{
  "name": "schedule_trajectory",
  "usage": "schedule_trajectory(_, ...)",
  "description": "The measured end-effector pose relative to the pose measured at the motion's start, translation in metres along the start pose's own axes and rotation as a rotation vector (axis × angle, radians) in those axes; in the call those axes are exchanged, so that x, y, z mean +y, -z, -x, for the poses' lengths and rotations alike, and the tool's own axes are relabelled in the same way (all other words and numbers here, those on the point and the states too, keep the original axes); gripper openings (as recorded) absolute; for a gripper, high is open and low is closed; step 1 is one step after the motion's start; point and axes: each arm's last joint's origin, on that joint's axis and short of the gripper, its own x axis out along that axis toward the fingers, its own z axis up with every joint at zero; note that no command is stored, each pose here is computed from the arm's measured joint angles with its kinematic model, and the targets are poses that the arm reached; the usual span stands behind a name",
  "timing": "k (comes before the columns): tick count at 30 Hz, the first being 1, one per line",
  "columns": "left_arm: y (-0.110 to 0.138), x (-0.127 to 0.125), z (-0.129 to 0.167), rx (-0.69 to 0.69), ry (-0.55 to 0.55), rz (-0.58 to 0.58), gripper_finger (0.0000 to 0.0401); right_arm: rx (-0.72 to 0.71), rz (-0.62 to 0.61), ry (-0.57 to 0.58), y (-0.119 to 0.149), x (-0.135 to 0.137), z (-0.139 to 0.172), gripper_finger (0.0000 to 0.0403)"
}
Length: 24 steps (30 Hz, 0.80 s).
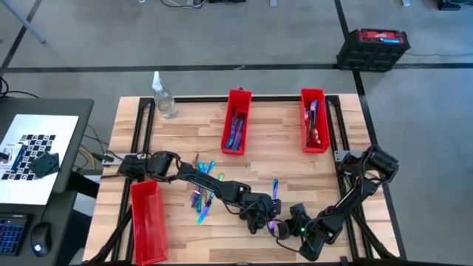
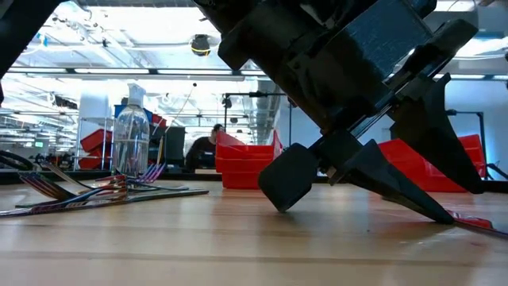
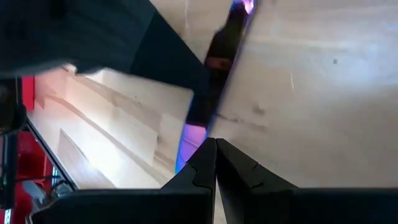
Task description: Sort silverware
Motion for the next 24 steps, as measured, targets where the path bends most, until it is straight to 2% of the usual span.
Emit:
schedule_trajectory(5, 0.0, 0.0, 0.0, 0.0, 0.0, 0.002, 0.0127, 0.025, -0.023, 0.005, 0.002, 0.008, -0.001, 0.0)
schedule_trajectory(12, 0.001, 0.0, 0.0, 0.0, 0.0, 0.003, 0.0127, 0.024, -0.024, 0.064, 0.008, 0.013, -0.024, 0.0)
schedule_trajectory(20, 0.001, 0.0, 0.0, 0.0, -0.001, 0.004, 0.0127, 0.019, 0.001, 0.11, 0.006, 0.02, -0.014, 0.0)
schedule_trajectory(24, 0.001, 0.0, 0.0, 0.001, -0.001, 0.005, 0.0127, 0.002, -0.004, 0.092, 0.007, 0.02, -0.013, 0.0)
